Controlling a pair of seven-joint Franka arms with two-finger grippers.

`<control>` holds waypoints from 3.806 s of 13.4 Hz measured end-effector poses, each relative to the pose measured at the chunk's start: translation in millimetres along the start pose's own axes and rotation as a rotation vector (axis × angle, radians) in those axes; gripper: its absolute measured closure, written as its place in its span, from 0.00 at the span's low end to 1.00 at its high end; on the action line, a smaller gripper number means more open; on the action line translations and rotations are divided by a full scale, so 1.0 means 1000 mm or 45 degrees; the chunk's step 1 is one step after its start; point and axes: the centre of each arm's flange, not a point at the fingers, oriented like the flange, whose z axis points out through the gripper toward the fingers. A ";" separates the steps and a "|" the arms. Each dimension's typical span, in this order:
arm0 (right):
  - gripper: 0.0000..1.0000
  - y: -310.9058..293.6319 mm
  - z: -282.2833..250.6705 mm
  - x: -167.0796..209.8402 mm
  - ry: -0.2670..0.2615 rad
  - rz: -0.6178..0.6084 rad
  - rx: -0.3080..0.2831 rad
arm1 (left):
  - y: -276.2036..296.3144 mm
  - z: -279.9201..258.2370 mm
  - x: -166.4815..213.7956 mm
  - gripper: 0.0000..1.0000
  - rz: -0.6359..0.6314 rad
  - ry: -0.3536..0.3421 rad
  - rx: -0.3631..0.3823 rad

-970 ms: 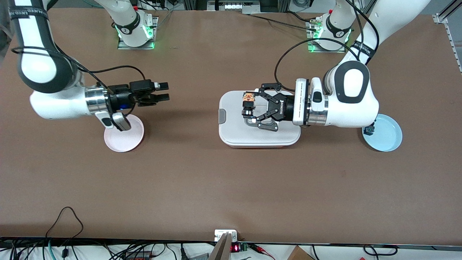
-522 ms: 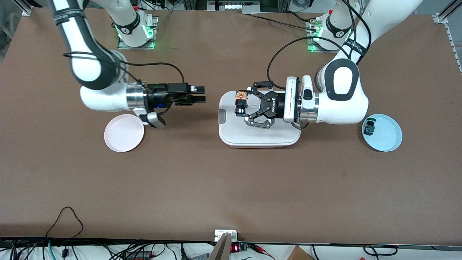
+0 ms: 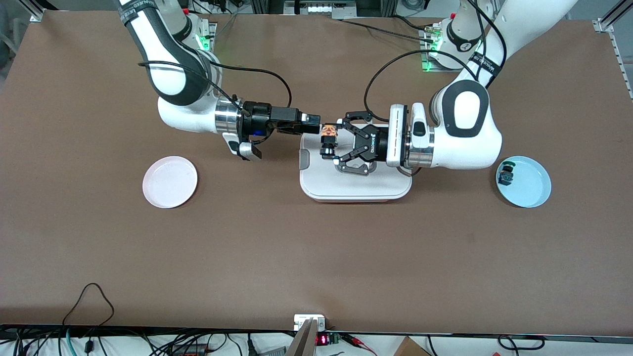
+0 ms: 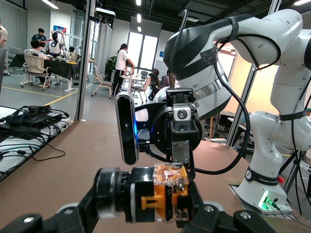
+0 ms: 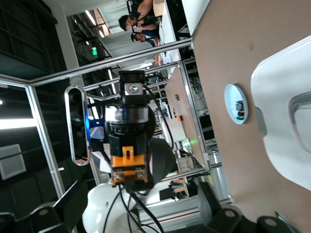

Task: Transfer orange switch to right arm and place
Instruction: 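Close the right gripper on the orange switch beside the left gripper, then open the left gripper and pull the right gripper away with the switch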

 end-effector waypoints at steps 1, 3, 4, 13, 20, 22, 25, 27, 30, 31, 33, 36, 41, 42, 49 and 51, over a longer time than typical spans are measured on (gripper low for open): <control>0.00 -0.001 0.000 0.000 0.008 0.009 0.014 | 0.000 0.001 0.000 0.28 0.000 0.000 0.000; 0.04 -0.002 0.001 0.000 0.010 0.012 0.024 | 0.000 0.001 0.000 0.28 0.000 0.000 0.000; 0.04 -0.003 0.002 -0.001 0.008 0.010 0.026 | 0.000 0.001 0.000 0.28 0.000 0.000 0.000; 0.31 -0.003 0.006 -0.001 0.017 0.006 0.032 | 0.003 0.003 -0.009 0.28 -0.016 -0.007 -0.007; 0.48 0.005 0.011 -0.001 0.016 -0.026 0.016 | 0.004 0.004 -0.009 0.28 -0.016 -0.005 -0.006; 0.61 0.006 0.012 -0.001 0.016 -0.046 0.017 | 0.003 0.003 -0.009 0.28 -0.019 -0.001 -0.004; 0.61 0.006 0.012 -0.001 0.017 -0.052 0.017 | 0.003 0.003 -0.009 0.28 -0.020 0.000 -0.003; 0.61 0.005 0.012 -0.001 0.019 -0.053 0.016 | 0.003 0.003 -0.009 0.28 -0.020 0.000 -0.002; 0.61 0.005 0.012 0.000 0.019 -0.055 0.017 | 0.003 0.003 -0.008 0.28 -0.022 0.003 0.000; 0.61 0.003 0.012 0.000 0.020 -0.057 0.019 | 0.003 0.003 -0.008 0.28 -0.023 0.008 0.003; 0.61 0.002 0.011 0.001 0.022 -0.060 0.021 | 0.002 0.003 -0.006 0.28 -0.024 0.012 0.010; 0.61 0.001 0.011 0.002 0.023 -0.062 0.022 | 0.002 0.003 -0.006 0.28 -0.029 0.012 0.012; 0.67 -0.002 0.003 0.011 0.052 -0.068 0.025 | 0.001 0.001 -0.006 0.00 -0.030 0.012 0.017; 0.67 -0.003 0.004 0.011 0.052 -0.069 0.026 | 0.001 0.000 -0.006 0.00 -0.030 0.012 0.018; 0.67 -0.009 -0.001 0.016 0.043 -0.104 0.003 | 0.000 -0.008 0.002 0.00 -0.010 0.013 0.036; 0.67 -0.014 -0.018 0.028 0.001 -0.141 -0.049 | -0.001 -0.018 0.011 0.00 0.013 0.008 0.059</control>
